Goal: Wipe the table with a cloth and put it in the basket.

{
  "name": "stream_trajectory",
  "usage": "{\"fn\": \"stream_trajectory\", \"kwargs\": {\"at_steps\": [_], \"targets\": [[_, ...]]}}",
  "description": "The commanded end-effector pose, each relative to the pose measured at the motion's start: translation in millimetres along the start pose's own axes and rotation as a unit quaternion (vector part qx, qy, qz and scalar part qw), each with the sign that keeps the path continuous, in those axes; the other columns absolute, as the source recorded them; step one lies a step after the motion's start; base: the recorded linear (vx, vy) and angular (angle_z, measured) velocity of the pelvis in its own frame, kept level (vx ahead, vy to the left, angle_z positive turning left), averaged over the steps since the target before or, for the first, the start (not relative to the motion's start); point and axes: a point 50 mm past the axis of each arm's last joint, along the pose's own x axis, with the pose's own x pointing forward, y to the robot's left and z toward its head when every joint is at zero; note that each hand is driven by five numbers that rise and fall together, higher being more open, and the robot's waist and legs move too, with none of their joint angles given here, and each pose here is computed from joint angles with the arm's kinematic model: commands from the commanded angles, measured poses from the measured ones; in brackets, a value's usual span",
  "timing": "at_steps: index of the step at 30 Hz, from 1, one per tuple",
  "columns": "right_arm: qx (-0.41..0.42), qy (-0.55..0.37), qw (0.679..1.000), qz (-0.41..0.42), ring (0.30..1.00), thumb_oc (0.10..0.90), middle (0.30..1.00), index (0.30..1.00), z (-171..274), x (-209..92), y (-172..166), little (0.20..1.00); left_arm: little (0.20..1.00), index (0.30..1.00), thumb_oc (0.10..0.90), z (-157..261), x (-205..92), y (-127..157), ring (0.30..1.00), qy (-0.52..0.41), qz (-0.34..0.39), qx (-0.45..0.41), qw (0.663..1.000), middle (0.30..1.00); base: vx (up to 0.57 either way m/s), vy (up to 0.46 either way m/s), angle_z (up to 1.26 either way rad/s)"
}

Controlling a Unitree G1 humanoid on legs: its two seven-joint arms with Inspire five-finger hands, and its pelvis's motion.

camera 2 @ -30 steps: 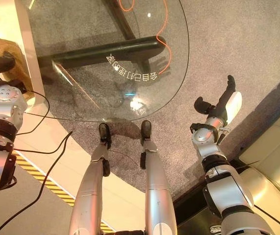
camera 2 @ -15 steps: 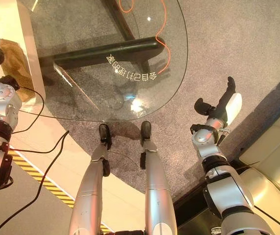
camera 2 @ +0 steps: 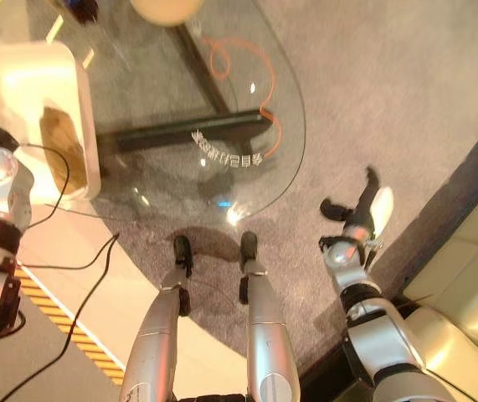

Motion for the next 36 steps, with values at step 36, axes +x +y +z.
{"fn": "stream_trajectory", "kwargs": {"at_steps": [36], "targets": [[-0.183,0.454,0.835,0.252,0.900,0.800,0.900,0.900,-226,-184,-21,0.900,0.900,0.900,0.800,-194,-297,282,0.900,0.663,-0.323,0.370,0.565,0.900,0.09,-0.002,0.03]]}}
